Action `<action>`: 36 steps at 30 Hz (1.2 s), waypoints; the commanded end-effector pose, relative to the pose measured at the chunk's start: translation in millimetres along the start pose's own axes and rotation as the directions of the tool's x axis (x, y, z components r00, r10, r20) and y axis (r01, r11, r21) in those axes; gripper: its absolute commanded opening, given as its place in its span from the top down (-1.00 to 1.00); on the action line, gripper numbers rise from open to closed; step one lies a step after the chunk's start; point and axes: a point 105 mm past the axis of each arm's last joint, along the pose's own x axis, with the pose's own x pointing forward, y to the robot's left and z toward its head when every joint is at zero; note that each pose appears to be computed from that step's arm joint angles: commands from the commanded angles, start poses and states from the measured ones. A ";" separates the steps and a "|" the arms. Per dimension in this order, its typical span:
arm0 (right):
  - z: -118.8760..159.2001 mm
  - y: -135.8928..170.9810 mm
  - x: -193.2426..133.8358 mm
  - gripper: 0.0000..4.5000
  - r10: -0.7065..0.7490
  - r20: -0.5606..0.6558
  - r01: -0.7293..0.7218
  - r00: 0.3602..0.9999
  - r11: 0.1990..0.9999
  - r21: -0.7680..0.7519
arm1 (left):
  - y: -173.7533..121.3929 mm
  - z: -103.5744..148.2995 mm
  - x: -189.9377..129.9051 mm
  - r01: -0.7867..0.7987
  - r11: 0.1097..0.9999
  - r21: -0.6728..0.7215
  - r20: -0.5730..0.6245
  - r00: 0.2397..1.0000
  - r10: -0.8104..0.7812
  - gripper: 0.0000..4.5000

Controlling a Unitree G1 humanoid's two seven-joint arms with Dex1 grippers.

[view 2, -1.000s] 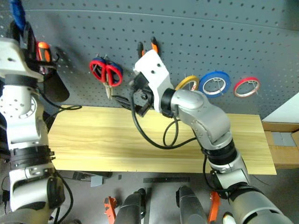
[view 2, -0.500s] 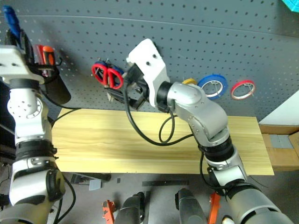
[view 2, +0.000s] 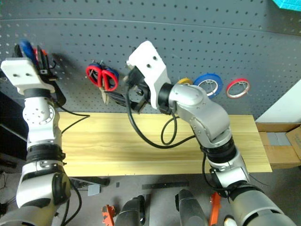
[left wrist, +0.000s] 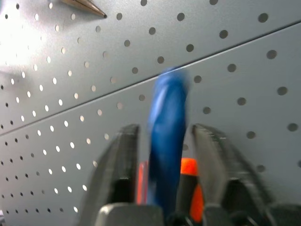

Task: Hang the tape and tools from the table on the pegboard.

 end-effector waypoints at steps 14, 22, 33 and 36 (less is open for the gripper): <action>26.3 -6.8 -15.4 -1.00 0.019 0.093 -0.013 0.995 0.998 -0.057 | -24.5 110.1 14.9 0.161 0.985 -0.065 0.322 0.937 -0.132 -0.83; -3.8 -10.8 -59.0 -1.00 0.023 0.028 -0.023 0.999 1.000 0.019 | -112.7 92.6 -45.3 0.654 0.682 -0.328 0.123 0.745 -0.655 -0.83; -100.1 -15.5 -111.4 -1.00 -0.250 -0.176 0.266 0.952 0.961 0.075 | -120.6 4.0 -135.5 0.495 0.718 -0.489 -0.329 0.658 -0.678 -0.83; -128.2 -28.3 -128.9 -1.00 -0.417 -0.202 0.432 0.886 0.901 0.037 | -112.1 -22.4 -155.3 0.453 0.754 -0.475 -0.424 0.633 -0.648 -0.83</action>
